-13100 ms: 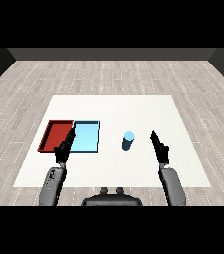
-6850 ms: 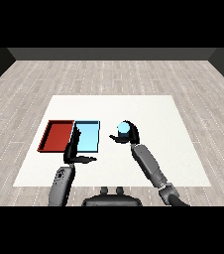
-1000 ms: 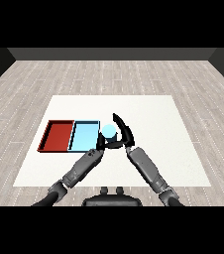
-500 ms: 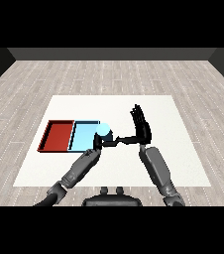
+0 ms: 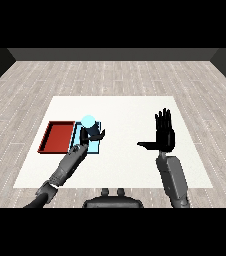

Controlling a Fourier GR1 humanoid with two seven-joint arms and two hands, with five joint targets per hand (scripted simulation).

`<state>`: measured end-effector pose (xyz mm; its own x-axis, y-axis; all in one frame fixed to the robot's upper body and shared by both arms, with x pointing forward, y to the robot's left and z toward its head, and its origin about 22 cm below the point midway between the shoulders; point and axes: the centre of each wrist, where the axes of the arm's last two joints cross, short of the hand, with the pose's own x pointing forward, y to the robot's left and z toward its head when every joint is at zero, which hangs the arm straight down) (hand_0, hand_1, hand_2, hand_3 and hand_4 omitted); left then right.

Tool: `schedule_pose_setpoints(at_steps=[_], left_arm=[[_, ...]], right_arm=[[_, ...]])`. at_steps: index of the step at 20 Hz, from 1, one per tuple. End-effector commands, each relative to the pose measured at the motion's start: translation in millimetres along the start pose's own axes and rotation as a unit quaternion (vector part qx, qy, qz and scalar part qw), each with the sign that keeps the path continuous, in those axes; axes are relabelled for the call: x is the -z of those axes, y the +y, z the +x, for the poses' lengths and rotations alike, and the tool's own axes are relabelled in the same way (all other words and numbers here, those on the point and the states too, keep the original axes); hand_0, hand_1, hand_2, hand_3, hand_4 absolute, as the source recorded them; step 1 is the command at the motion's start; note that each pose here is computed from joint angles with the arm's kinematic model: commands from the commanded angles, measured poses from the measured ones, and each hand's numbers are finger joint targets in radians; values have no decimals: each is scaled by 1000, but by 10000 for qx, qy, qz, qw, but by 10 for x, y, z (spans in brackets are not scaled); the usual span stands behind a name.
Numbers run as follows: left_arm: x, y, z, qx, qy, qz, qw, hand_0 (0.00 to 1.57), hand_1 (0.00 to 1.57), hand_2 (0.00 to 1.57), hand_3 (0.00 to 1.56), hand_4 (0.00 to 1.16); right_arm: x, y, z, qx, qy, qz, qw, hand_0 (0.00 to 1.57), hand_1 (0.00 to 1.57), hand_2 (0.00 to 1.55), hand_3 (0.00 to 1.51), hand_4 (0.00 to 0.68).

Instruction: Pick the blue can and put it in the blue box

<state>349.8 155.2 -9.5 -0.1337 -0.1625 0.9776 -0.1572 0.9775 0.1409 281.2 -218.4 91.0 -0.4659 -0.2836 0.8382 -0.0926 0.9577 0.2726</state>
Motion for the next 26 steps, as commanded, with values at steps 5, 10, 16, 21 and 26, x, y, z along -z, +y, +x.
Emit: schedule_pose_setpoints(at_steps=[5, 10, 16, 21, 26], left_arm=[[515, 356, 100, 520, 460, 429, 9967, 1571, 1571, 1571, 1502, 1112], [558, 811, -252, 1082, 1222, 624, 9846, 1571, 1571, 1571, 1491, 1096], [384, 734, -570, 1559, 2355, 805, 9559, 1571, 1571, 1511, 1347, 986], [81, 795, -881, 1918, 3348, 820, 9189, 903, 903, 839, 951, 898], [-39, 873, -988, 1797, 3612, 576, 9132, 1156, 1156, 1079, 550, 775]], right_arm=[[12, -272, -44, -234, -27, -358, 9991, 0, 0, 0, 0, 0], [43, -259, -124, -115, 154, -481, 9987, 0, 0, 0, 0, 0], [-26, -374, -236, -174, 217, -494, 9984, 0, 0, 0, 0, 0], [16, -353, -259, -122, 276, -549, 9980, 0, 0, 0, 0, 0], [73, -411, -258, -154, 168, -490, 9985, 0, 0, 0, 0, 0]])
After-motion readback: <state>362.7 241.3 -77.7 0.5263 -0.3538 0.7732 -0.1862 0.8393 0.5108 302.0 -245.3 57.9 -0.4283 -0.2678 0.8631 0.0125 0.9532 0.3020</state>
